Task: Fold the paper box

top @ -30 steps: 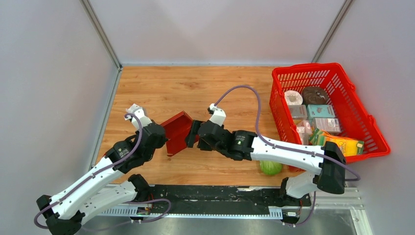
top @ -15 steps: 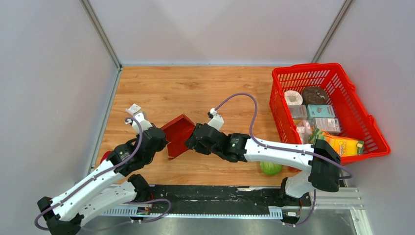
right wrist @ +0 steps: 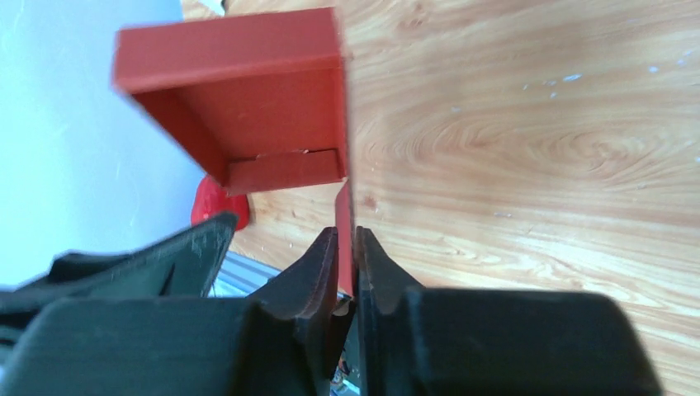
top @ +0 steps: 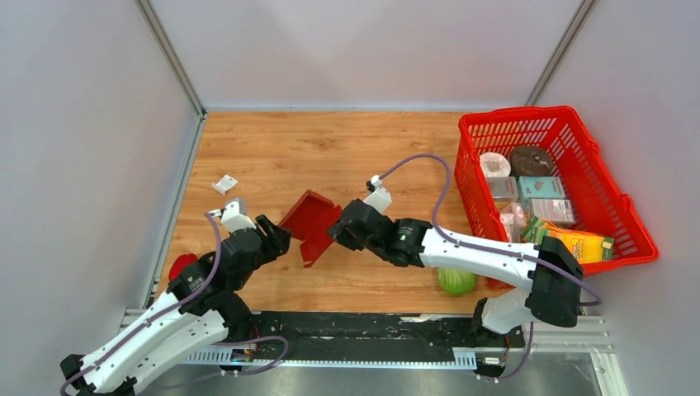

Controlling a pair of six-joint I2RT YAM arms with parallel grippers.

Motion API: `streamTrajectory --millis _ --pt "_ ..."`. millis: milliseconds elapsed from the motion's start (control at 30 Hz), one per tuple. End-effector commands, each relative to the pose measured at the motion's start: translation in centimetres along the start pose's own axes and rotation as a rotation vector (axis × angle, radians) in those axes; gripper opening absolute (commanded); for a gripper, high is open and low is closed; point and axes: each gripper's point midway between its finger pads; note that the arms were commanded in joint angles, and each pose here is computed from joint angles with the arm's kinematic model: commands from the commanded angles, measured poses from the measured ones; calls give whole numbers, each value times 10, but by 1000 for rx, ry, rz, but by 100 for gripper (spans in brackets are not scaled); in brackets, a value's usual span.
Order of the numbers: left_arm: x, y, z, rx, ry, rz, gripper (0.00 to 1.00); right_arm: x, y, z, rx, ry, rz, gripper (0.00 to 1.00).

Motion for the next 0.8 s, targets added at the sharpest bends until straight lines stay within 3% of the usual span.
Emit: streamTrajectory --millis 0,67,133,167,367,433,500,600,767 --pt "-16 -6 -17 52 -164 63 63 -20 35 -2 -51 -51 -32 10" --pt "-14 -5 -29 54 -219 87 63 -30 40 1 -37 -74 -111 7" --pt "-8 -2 -41 41 -248 99 65 -50 50 4 13 -138 -295 6" --pt "-7 2 -45 30 -255 100 66 -54 53 5 44 -145 -393 0" --pt "9 17 -65 -24 -266 141 69 -111 87 -27 281 -402 -937 2" --pt "7 15 -66 -14 -277 158 70 -109 96 -33 318 -434 -1021 2" --pt "1 14 -67 -8 -305 163 70 -127 98 -38 434 -516 -1155 4" --pt "-7 8 -69 28 -344 189 70 -137 115 -39 468 -620 -1271 3" --pt "-8 -2 -81 90 -395 217 70 -129 127 -27 524 -652 -1482 1"
Point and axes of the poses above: each gripper's point midway between its finger pads, its own z axis out along the fingers, its own x axis along the line the jaws close on, y = z × x, and after that the axes turned 5 degrees about -z, right-handed
